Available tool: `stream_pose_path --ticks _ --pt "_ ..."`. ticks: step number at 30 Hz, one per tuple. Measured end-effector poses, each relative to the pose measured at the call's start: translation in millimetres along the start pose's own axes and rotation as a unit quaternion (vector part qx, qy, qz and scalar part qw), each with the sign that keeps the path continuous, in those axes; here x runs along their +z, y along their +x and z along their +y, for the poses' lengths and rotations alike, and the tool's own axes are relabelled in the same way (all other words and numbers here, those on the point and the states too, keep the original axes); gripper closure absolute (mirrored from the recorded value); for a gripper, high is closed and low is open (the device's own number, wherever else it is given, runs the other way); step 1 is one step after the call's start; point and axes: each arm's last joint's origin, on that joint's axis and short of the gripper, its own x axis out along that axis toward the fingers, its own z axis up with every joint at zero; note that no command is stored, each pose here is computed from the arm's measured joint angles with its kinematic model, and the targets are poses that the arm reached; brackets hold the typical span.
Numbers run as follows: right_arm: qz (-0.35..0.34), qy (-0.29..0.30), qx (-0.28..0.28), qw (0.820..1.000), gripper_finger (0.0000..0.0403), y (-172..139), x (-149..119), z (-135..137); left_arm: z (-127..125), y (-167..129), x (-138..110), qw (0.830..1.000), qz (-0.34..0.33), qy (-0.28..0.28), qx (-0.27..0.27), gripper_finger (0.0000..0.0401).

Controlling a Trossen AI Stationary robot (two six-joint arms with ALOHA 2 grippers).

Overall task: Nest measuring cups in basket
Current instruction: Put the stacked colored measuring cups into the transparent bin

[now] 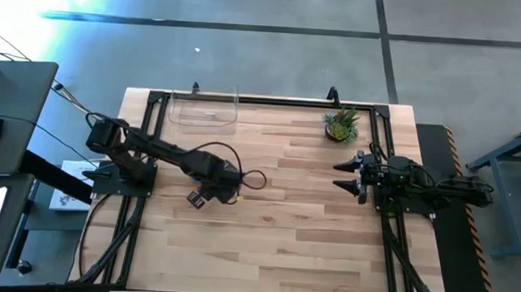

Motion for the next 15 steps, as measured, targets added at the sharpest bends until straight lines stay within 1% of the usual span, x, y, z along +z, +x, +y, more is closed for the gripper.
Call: stream_pose_path --ticks 5,9,15 --pt "0.000 0.000 0.000 1.000 0.0119 0.0 0.0 0.0 -6.2 -0.4 3.8 0.998 0.001 0.062 0.000 0.0259" --pt "0.000 0.000 0.000 1.000 0.0119 0.0 0.0 0.0 -11.0 -0.7 6.9 0.994 0.000 0.105 0.000 0.0248" --pt "0.000 0.000 0.000 1.000 0.0119 0.0 0.0 0.0 -16.5 -1.0 10.2 0.992 -0.001 0.123 0.000 0.0234"
